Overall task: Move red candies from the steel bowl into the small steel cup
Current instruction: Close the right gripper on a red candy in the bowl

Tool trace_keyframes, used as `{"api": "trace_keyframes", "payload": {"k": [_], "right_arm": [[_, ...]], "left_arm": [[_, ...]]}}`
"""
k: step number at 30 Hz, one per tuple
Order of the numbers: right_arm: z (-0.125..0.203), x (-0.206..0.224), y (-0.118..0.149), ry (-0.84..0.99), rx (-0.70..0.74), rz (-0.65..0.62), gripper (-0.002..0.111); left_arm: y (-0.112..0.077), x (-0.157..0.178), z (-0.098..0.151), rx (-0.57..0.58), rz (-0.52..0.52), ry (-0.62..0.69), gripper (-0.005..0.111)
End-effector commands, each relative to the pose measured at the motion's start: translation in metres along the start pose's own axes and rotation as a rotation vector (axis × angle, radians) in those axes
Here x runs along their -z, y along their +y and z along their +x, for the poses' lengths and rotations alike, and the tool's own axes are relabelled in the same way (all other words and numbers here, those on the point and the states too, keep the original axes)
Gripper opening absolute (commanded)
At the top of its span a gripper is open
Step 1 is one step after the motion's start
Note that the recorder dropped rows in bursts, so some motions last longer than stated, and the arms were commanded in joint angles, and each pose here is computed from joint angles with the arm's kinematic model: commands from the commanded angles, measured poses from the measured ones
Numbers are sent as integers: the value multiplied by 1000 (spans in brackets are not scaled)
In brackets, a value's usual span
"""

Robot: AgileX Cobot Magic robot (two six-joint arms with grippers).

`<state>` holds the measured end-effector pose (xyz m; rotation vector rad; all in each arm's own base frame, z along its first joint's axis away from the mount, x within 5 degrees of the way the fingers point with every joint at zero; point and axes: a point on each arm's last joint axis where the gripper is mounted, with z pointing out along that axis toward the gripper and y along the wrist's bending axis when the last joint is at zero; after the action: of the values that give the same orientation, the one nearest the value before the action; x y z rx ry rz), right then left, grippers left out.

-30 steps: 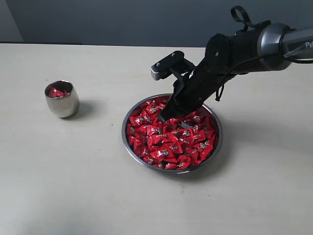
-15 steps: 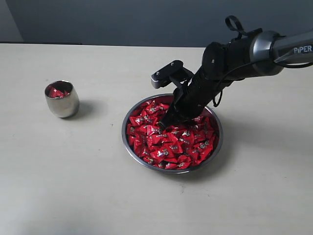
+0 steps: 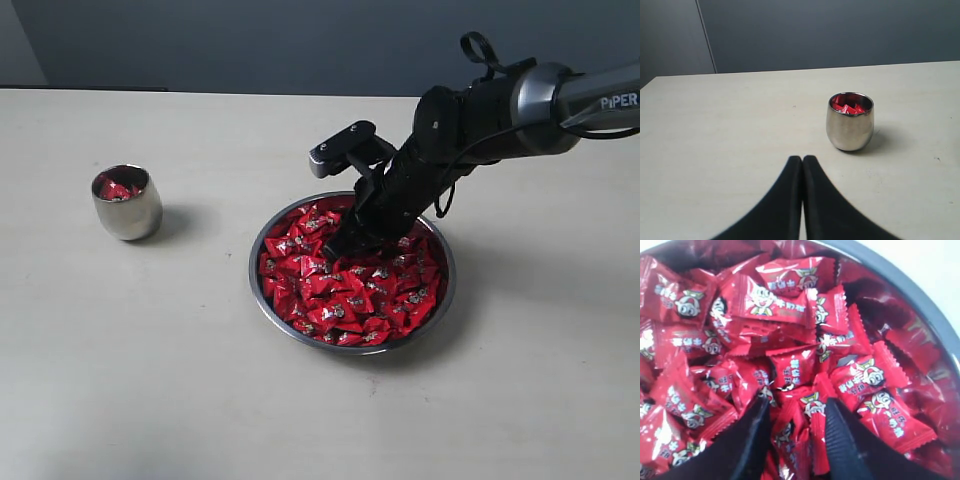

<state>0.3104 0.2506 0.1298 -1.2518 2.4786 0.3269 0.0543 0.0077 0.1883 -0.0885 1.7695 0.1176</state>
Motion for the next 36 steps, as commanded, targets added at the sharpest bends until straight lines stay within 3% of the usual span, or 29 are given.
{"api": "trace_keyframes", "payload": {"k": [1, 17, 22, 32, 36], "right_arm": [[-3, 1, -1, -20, -19, 0, 37], [-5, -1, 15, -9, 41, -9, 36], [-4, -1, 12, 2, 67, 6, 10], [-3, -1, 11, 8, 66, 8, 15], [-3, -1, 11, 12, 69, 15, 7]], "left_arm": [[0, 0, 1, 5, 0, -2, 0], [0, 0, 1, 5, 0, -2, 0], [0, 0, 1, 5, 0, -2, 0], [0, 0, 1, 5, 0, -2, 0], [0, 0, 1, 5, 0, -2, 0]]}}
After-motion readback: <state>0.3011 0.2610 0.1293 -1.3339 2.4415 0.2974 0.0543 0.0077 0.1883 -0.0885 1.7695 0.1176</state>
